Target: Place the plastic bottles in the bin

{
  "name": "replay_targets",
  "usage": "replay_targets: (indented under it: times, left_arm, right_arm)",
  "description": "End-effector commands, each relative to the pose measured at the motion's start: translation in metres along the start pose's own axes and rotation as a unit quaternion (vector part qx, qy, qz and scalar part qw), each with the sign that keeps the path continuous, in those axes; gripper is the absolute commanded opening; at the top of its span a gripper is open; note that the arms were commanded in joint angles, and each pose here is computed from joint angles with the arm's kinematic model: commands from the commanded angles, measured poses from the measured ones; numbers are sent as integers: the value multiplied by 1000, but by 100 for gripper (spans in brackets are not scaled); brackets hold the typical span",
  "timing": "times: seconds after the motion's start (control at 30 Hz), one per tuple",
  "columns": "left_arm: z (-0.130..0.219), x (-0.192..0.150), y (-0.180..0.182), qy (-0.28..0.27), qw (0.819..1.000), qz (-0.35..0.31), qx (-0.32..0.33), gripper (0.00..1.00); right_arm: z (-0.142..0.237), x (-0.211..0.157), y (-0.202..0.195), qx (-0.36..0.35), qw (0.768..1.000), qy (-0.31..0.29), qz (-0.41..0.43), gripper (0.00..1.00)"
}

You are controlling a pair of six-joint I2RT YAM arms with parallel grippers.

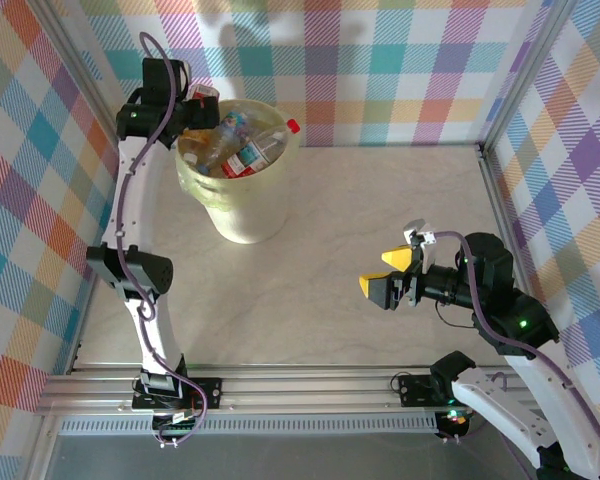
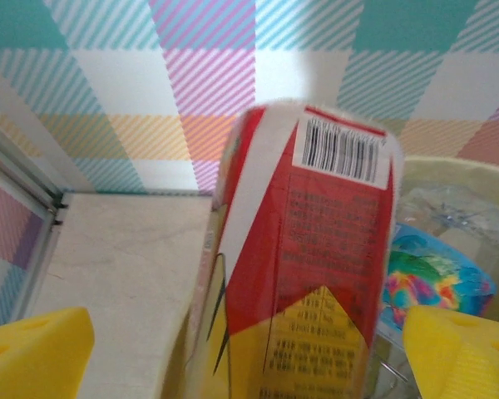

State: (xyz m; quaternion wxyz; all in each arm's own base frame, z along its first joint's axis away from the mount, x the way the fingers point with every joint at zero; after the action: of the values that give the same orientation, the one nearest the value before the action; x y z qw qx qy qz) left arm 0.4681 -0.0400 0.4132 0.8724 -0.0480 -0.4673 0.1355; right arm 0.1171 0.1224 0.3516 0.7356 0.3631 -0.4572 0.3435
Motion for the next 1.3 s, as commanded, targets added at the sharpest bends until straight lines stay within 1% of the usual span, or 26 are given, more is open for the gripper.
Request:
replay_targets:
  times: [0.0, 0.13, 0.23, 0.3, 0.4, 0.43, 0.5, 0.7, 0.9, 1.1, 1.17, 1.27]
  left_arm:
    - [-14, -2, -7, 12, 999, -4, -46, 92]
    - [-26, -10, -7, 31, 998, -17, -42, 85]
    - [-29, -15, -5, 42, 998, -24, -37, 77]
    - [-25, -14, -6, 41, 998, -23, -42, 70]
    - [-13, -7, -8, 26, 998, -20, -51, 61]
    - [-9, -5, -9, 20, 998, -18, -56, 57]
    - [-2, -1, -10, 13, 998, -12, -65, 53]
    - [22, 5, -12, 14, 997, 11, -79, 53]
    - [46, 1, -9, 34, 995, 39, -80, 56]
    - [71, 5, -9, 29, 993, 65, -94, 57]
    - [77, 4, -9, 39, 992, 80, -94, 57]
    - [76, -3, -7, 60, 989, 103, -86, 59]
  right_arm:
    - [-2, 1, 1, 12, 1000, -1, -3, 100]
    - [-4, 2, 0, 12, 1000, -2, -9, 100]
    - [-4, 2, 0, 11, 1000, -3, -10, 100]
    - [-5, 2, -1, 11, 1000, -2, -11, 100]
    - [-7, 1, -1, 12, 1000, 1, -14, 100]
    - [-7, 0, -1, 13, 1000, 2, -15, 100]
    - [-7, -1, -1, 12, 1000, 1, -16, 100]
    - [-5, -3, 0, 11, 1000, 1, -16, 100]
    - [-6, -4, -1, 15, 1000, -1, -18, 100]
    - [-7, -4, -1, 19, 1000, 0, -21, 100]
    - [-6, -4, 0, 19, 1000, -2, -21, 100]
    - [-5, -3, 1, 20, 1000, -5, -21, 100]
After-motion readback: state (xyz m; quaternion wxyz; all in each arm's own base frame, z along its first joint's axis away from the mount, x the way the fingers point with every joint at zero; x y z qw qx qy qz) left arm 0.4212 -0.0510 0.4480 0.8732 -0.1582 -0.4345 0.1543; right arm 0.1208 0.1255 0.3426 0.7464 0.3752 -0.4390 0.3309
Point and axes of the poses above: each hand's point on the last joint's axis, 136 mm out from that joint toward the fingers, its own z axis back along the fingers, its own y axis along the line the jaws close on, x = y × z, the point moved 8 cm from there along z, back along the fingers, and after that the axes turned 15 degrees about z, right-handed, at the moved point
